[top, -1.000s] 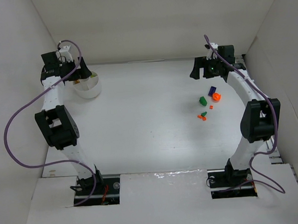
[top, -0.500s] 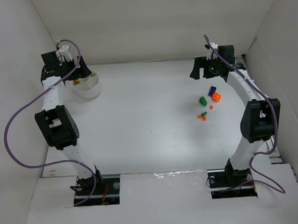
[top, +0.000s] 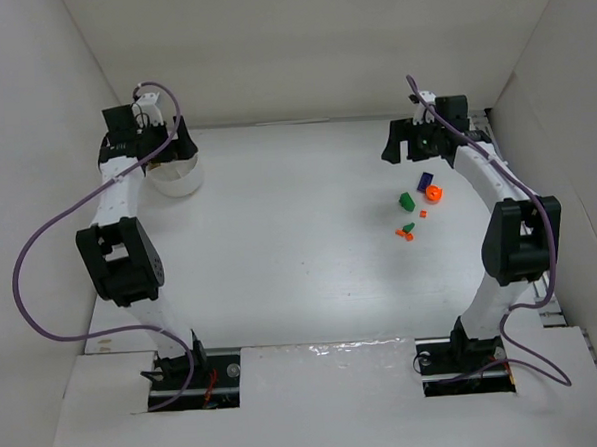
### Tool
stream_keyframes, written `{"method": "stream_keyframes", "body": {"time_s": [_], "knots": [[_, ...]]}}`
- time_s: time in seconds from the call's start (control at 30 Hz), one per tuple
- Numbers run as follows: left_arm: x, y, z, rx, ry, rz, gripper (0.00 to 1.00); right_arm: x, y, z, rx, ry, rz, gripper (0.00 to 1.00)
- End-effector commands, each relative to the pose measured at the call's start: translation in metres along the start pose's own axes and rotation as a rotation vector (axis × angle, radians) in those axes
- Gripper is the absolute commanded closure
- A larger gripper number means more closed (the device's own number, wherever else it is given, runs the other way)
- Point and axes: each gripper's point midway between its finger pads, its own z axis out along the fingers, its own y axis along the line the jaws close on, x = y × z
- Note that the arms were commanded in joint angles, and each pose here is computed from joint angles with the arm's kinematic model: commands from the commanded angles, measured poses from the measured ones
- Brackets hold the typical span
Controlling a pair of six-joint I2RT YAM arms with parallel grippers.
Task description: Sort the legos into containers by color
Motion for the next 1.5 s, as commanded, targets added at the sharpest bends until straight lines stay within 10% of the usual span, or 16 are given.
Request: {"method": "stream_keyframes", "body": {"time_s": [0.0,0.17,0.37,1.47], "knots": [[-0.039,-0.052,-0.027,0.063,-0.112,0.189,0.00,0.006,-0.011,-0.012,0.041,-0.012,-0.018,0.05],[-0.032,-0.124,-0.030,0.129,-0.116,0.380,0.00,0.037,-0.040,-0.033,0.121,0.046,-0.023,0.19],[-0.041,-0.134,-0.033,0.058,-0.186,0.259,0.00,0.089,-0.059,-0.044,0.178,0.171,-0.090,0.30],[0.002,-0.146,-0.032,0.154,-0.091,0.279,0.00,0.131,-0.059,0.024,0.139,0.357,-0.196,0.39]]}}
